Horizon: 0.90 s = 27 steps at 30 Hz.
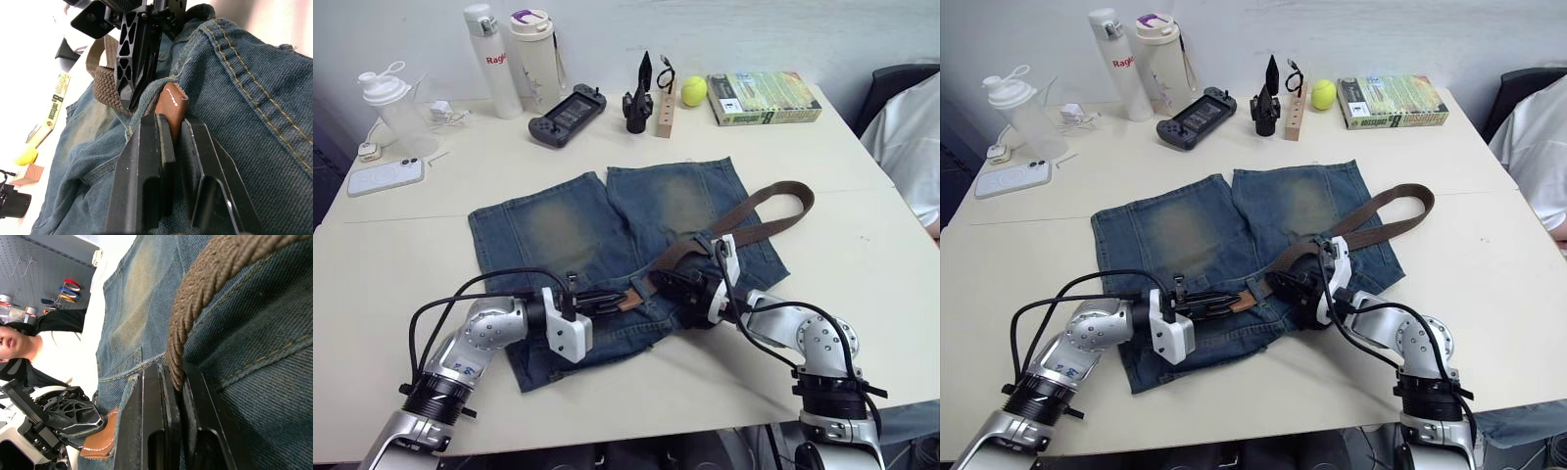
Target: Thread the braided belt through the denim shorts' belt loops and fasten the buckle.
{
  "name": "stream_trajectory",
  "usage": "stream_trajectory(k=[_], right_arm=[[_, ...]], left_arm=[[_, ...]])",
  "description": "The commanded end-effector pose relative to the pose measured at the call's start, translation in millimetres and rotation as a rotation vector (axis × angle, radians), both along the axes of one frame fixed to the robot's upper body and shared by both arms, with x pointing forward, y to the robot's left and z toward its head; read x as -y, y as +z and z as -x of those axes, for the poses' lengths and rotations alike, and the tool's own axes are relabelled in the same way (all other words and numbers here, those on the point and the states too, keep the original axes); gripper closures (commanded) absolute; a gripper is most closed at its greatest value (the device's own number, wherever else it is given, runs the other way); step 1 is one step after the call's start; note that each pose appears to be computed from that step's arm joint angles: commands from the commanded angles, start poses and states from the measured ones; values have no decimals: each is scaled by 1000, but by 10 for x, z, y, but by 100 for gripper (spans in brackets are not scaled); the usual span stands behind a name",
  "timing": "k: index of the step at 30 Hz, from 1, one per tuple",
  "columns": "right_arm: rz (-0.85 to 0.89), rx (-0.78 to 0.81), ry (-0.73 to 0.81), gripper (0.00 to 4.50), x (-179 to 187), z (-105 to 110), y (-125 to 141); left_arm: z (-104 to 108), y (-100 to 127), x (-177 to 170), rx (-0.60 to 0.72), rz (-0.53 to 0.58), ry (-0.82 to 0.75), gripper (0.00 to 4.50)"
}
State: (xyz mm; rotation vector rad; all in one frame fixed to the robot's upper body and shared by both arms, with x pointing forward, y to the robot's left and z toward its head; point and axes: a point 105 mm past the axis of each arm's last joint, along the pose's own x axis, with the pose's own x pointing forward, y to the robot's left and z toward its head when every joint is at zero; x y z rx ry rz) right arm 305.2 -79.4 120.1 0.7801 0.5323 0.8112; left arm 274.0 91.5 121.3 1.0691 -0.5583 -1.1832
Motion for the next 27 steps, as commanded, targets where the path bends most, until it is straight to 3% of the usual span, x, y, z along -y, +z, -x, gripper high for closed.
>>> stream_trajectory(k=[1, 3, 4, 6, 12, 20, 23, 27], right_arm=[[8, -14, 2, 450, -7, 18, -36], [8, -15, 1, 450, -5, 19, -37], [9, -15, 1, 450, -4, 19, -39], [9, -16, 0, 450, -4, 18, -39], [9, -18, 1, 450, -7, 19, -50], [10, -19, 8, 450, -21, 34, -57], [11, -18, 10, 450, -19, 38, -59], [11, -18, 11, 450, -19, 43, -59]], left_arm=[[65, 20, 8, 16, -18, -31, 444], [62, 14, -5, 0, -19, -28, 444], [65, 21, -8, -10, -11, -30, 372], [59, 30, -15, -20, -5, -26, 321], [98, 49, -32, -58, 0, -37, 56], [119, 96, -26, -21, 6, -58, 56], [118, 110, -22, -8, 10, -59, 139], [100, 107, -12, -5, 8, -53, 318]])
